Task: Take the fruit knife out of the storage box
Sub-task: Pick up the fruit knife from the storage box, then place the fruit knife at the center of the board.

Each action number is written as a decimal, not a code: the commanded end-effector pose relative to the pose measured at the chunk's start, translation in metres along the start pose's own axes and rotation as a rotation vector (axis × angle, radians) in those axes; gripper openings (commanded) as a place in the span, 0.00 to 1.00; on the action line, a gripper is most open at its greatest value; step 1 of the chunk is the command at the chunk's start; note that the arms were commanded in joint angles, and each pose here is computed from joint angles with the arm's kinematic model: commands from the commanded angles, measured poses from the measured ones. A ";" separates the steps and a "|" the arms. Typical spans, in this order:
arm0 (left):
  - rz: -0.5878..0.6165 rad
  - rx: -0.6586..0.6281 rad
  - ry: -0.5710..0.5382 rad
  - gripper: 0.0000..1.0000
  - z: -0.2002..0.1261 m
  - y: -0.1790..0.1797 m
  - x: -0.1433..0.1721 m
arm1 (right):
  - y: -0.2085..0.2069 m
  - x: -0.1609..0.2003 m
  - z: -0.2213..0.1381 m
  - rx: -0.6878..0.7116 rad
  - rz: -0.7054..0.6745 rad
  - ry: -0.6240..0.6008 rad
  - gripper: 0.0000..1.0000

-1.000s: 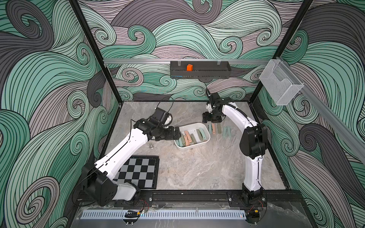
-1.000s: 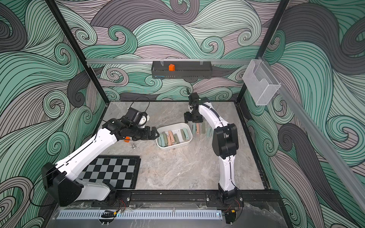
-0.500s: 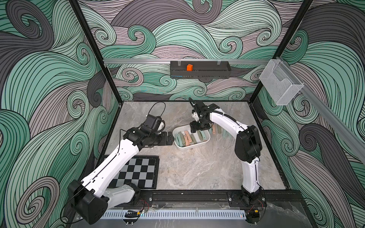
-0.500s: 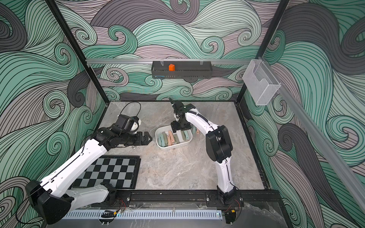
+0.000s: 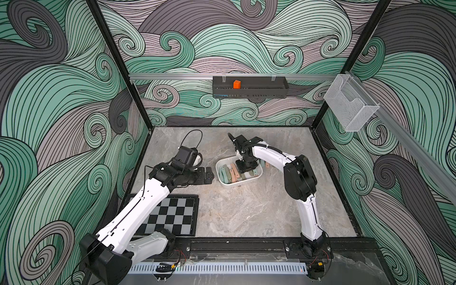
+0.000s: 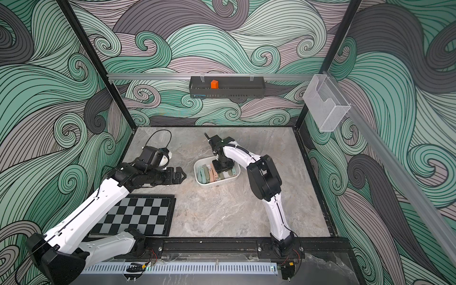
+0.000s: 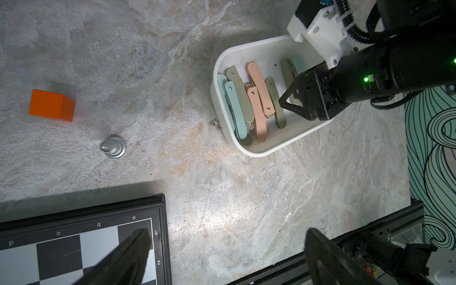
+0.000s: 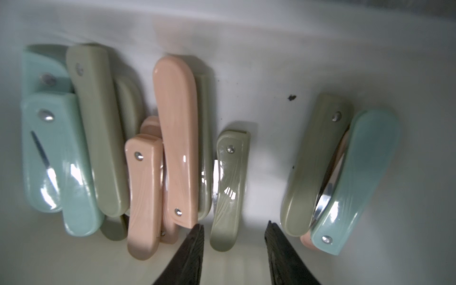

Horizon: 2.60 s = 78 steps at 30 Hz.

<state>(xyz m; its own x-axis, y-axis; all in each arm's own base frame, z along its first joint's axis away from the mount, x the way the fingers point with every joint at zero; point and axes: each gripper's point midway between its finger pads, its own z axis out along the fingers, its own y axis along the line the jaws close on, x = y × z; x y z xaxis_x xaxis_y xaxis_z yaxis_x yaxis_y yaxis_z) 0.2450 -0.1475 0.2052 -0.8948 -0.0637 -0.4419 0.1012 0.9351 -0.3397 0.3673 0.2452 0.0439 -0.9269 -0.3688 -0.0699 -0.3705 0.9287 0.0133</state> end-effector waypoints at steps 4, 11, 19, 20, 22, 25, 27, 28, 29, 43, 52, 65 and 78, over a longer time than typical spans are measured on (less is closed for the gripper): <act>-0.002 -0.014 0.013 0.99 -0.001 0.006 0.004 | -0.006 -0.002 0.012 0.036 -0.015 0.023 0.43; 0.000 -0.014 0.027 0.99 0.001 0.007 0.004 | -0.005 -0.005 0.026 0.037 -0.012 0.044 0.39; -0.002 -0.012 0.038 0.99 0.003 0.009 0.005 | -0.008 -0.001 0.041 0.060 -0.013 0.081 0.36; -0.002 -0.011 0.038 0.99 0.003 0.009 0.005 | -0.008 -0.001 0.042 0.062 -0.014 0.086 0.36; -0.005 -0.009 0.039 0.99 0.003 0.009 0.004 | -0.010 0.000 0.044 0.070 -0.012 0.091 0.34; -0.003 -0.004 0.041 0.99 0.005 0.008 0.004 | -0.010 -0.001 0.045 0.072 -0.015 0.093 0.28; -0.004 -0.005 0.041 0.99 0.005 0.008 0.004 | -0.011 -0.002 0.044 0.073 -0.012 0.091 0.25; -0.005 -0.005 0.039 0.99 0.005 0.009 0.004 | -0.010 -0.002 0.043 0.070 -0.011 0.088 0.24; -0.004 -0.003 0.039 0.99 0.005 0.008 0.004 | -0.010 -0.004 0.041 0.069 -0.011 0.083 0.24; 0.007 0.018 0.030 0.99 0.009 0.003 -0.003 | -0.009 -0.039 -0.014 0.028 0.013 -0.052 0.23; 0.005 0.093 0.041 0.99 0.020 -0.014 -0.012 | -0.026 -0.040 -0.046 0.008 0.062 -0.103 0.23; 0.020 0.182 0.093 0.99 0.043 -0.054 -0.024 | -0.094 0.002 -0.089 0.025 0.220 -0.142 0.23; 0.081 0.195 0.153 0.99 0.066 -0.079 -0.014 | -0.120 0.068 -0.044 0.025 0.304 -0.035 0.23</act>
<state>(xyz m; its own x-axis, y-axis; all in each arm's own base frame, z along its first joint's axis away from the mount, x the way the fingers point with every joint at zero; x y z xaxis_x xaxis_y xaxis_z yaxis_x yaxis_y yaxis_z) 0.2738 -0.2361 0.1733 -0.9398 0.0789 -0.3326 0.2320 0.8618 -0.4510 0.3484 0.1043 0.0835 -0.9925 -0.0889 -0.0840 -0.0882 0.9960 -0.0121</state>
